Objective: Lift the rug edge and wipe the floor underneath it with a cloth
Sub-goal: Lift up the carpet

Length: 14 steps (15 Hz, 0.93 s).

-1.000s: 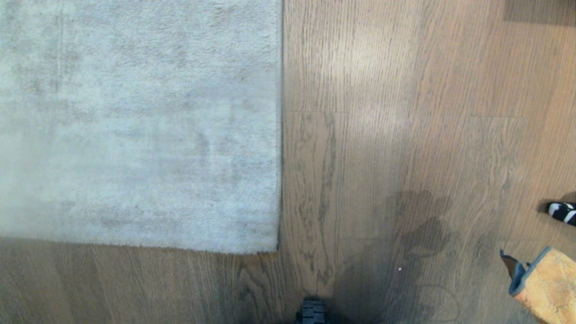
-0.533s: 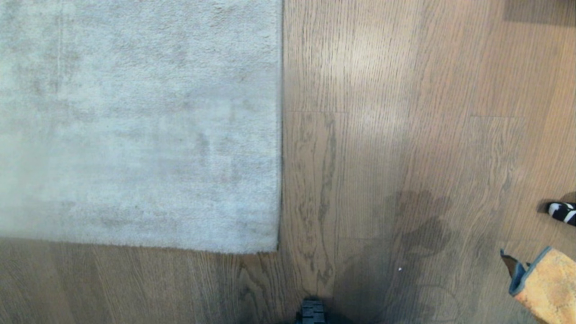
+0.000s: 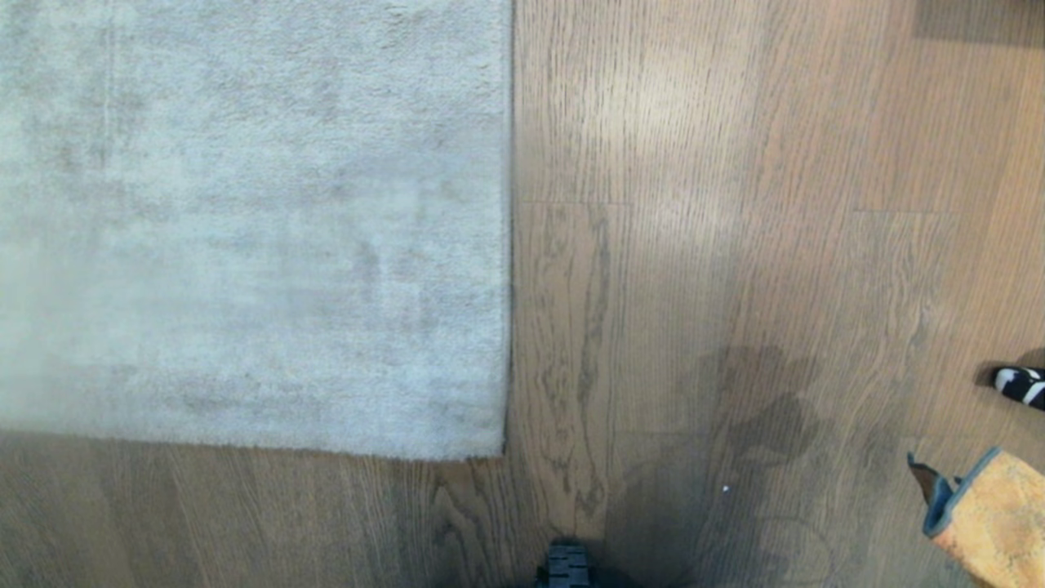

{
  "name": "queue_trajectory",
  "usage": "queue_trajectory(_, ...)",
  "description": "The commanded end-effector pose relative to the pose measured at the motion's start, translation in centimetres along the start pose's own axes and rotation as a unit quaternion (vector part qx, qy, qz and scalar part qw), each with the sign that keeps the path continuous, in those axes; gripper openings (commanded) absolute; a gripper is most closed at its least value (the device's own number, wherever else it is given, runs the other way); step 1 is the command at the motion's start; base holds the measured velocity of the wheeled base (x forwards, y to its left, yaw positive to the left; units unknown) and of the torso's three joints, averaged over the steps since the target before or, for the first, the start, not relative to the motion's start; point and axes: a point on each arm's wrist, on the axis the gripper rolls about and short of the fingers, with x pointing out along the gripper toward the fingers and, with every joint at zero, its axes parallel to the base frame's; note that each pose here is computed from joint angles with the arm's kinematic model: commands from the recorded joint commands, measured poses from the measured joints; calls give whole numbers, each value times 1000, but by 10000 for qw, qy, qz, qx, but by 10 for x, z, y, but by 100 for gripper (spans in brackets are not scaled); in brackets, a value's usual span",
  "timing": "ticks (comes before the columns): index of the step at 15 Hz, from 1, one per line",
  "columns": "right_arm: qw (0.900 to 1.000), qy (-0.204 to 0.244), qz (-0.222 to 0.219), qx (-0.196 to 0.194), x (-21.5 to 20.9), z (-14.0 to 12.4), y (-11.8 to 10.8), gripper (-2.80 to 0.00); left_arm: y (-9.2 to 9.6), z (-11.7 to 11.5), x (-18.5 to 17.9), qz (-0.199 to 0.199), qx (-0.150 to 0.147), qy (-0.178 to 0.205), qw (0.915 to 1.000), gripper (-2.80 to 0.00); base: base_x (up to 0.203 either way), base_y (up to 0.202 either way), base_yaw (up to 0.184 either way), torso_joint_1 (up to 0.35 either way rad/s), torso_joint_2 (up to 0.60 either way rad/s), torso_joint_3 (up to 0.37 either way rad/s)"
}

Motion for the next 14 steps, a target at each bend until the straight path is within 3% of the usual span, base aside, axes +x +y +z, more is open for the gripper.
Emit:
queue_trajectory(1,10000,9,5,-2,0,0,0,-280,0,0,0,0,-3,-1,10000,-280,0,0,0,0,0,0)
queue_trajectory(11,10000,9,5,-2,0,0,0,-280,0,0,0,7,4,6,10000,-280,0,0,0,0,0,0)
queue_trajectory(14,10000,9,5,-2,0,0,0,-280,0,0,0,7,4,6,10000,-280,-181,0,-1,3,-1,2)
